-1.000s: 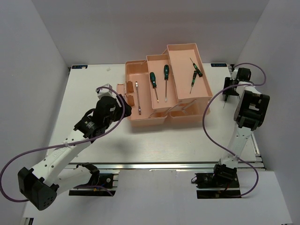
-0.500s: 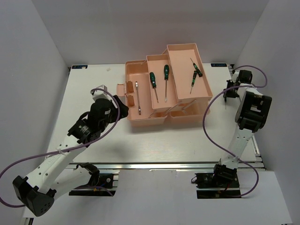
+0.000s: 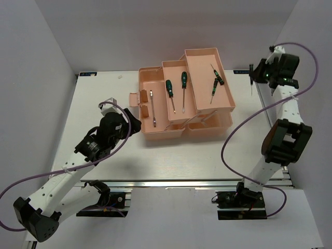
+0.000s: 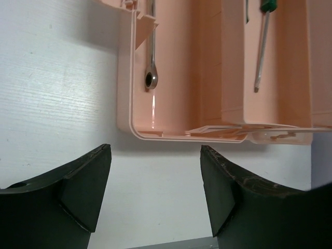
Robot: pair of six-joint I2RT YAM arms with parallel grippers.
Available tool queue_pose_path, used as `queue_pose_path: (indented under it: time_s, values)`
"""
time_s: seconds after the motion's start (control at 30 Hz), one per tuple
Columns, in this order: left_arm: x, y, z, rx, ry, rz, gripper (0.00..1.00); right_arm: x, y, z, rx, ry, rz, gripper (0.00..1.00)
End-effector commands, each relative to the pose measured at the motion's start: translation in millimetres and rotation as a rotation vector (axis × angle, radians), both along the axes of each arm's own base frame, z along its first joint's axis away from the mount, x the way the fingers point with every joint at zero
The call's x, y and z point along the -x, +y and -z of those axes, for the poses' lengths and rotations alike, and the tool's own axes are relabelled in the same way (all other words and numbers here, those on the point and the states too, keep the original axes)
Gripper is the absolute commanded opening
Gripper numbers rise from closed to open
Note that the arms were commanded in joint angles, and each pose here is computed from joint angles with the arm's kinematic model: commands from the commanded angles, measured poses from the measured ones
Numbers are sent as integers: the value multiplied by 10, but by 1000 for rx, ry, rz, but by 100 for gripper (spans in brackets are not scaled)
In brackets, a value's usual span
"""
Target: Sort the tools into containers
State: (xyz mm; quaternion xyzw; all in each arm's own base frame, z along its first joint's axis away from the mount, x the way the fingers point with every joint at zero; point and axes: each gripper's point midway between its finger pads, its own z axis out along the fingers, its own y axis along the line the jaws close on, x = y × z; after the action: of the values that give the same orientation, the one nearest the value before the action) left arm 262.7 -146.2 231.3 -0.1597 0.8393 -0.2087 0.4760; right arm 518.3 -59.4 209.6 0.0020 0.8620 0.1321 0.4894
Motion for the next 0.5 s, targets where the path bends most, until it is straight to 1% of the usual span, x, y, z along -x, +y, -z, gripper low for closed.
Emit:
queue_pose_path:
  time_s: [0.0, 0.1, 0.13, 0.2, 0.23, 0.3, 0.33, 0.37, 0.47]
  values:
    - [8, 8, 168, -6, 40, -18, 78, 10, 375, -1402, 31, -361, -104, 0]
    - [-7, -7, 223, 4, 50, -22, 69, 116, 795, -1765, -9, -420, -208, 0]
    - [-15, -14, 234, 6, 52, -22, 67, 163, 1045, -1799, -33, -422, -272, 0]
    - [-39, -17, 239, 10, 49, -21, 61, 222, 1297, -1815, -77, -410, -320, 0]
    - [-43, -27, 244, 12, 51, -15, 61, 252, 1497, -1795, -97, -400, -355, 0]
    - [-61, -20, 203, 12, 39, -13, 61, 243, 1650, -1684, -132, -361, -369, 0]
    - [-59, -33, 188, 13, 35, -4, 61, 266, 1830, -1630, -168, -331, -389, 0]
    - [-57, -44, 154, 16, 23, 7, 63, 256, 1872, -1575, -185, -310, -387, 0]
    - [-47, -166, -11, 38, -34, 93, 71, 201, 1938, -1267, -212, -228, -368, 1]
